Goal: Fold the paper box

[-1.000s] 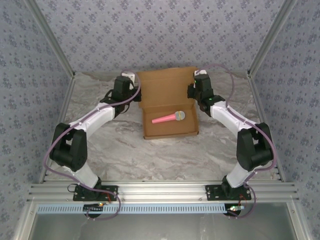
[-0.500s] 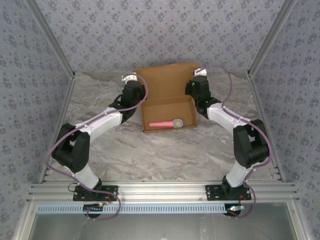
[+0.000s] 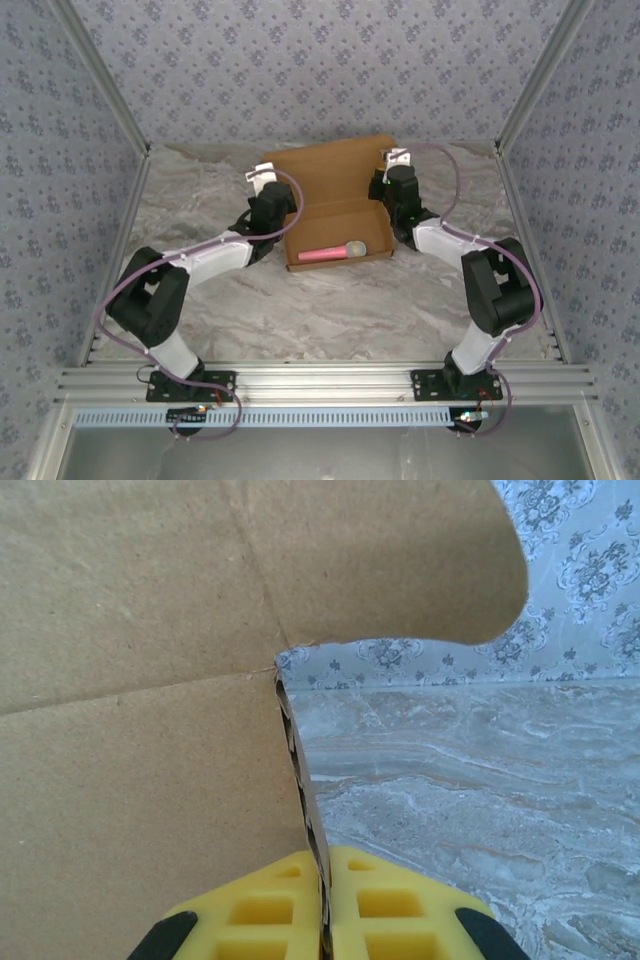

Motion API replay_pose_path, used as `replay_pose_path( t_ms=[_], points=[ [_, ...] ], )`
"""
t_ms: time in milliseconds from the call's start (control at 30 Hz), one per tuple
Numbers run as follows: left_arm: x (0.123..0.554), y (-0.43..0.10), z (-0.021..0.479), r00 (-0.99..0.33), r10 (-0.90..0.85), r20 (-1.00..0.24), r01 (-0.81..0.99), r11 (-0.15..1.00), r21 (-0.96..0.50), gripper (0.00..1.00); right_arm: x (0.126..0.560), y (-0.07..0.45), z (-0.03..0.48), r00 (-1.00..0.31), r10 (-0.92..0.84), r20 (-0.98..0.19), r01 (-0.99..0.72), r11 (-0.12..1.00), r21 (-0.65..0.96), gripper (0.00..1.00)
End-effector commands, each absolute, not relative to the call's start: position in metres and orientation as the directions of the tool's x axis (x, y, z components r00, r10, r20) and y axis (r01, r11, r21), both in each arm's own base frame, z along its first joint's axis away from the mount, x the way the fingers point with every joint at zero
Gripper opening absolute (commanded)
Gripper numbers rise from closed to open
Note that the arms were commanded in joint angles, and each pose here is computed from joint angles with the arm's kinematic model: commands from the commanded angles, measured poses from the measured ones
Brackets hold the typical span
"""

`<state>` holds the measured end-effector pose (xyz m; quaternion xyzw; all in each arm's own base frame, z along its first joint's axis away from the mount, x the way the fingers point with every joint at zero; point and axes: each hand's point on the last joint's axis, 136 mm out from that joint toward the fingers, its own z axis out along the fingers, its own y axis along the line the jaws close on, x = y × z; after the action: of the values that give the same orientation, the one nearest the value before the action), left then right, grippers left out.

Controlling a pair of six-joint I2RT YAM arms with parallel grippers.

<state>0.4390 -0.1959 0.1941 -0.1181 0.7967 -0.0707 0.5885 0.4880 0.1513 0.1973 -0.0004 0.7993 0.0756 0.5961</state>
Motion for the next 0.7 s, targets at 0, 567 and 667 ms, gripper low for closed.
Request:
replay_pose_path(
  t_ms=[0,567,667],
  points=[
    [0.436,-0.180,0.203,-0.177,-0.326,-0.929,-0.182,0.938,-0.295,0.00,0.491,0.146,0.210,-0.215,0.131,-0.968,-0.074,0.986,0.150,0.10],
    [0.394,-0.187,0.173,-0.154,-0.256,-0.954,-0.144,0.961,-0.235,0.00,0.458,0.142,0.190,-0.222,0.122,-0.967,-0.113,0.982,0.149,0.14],
    [0.390,-0.189,0.165,-0.164,-0.241,-0.957,-0.136,0.966,-0.220,0.02,0.454,0.138,0.183,-0.236,0.118,-0.965,-0.105,0.984,0.146,0.14]
  ],
)
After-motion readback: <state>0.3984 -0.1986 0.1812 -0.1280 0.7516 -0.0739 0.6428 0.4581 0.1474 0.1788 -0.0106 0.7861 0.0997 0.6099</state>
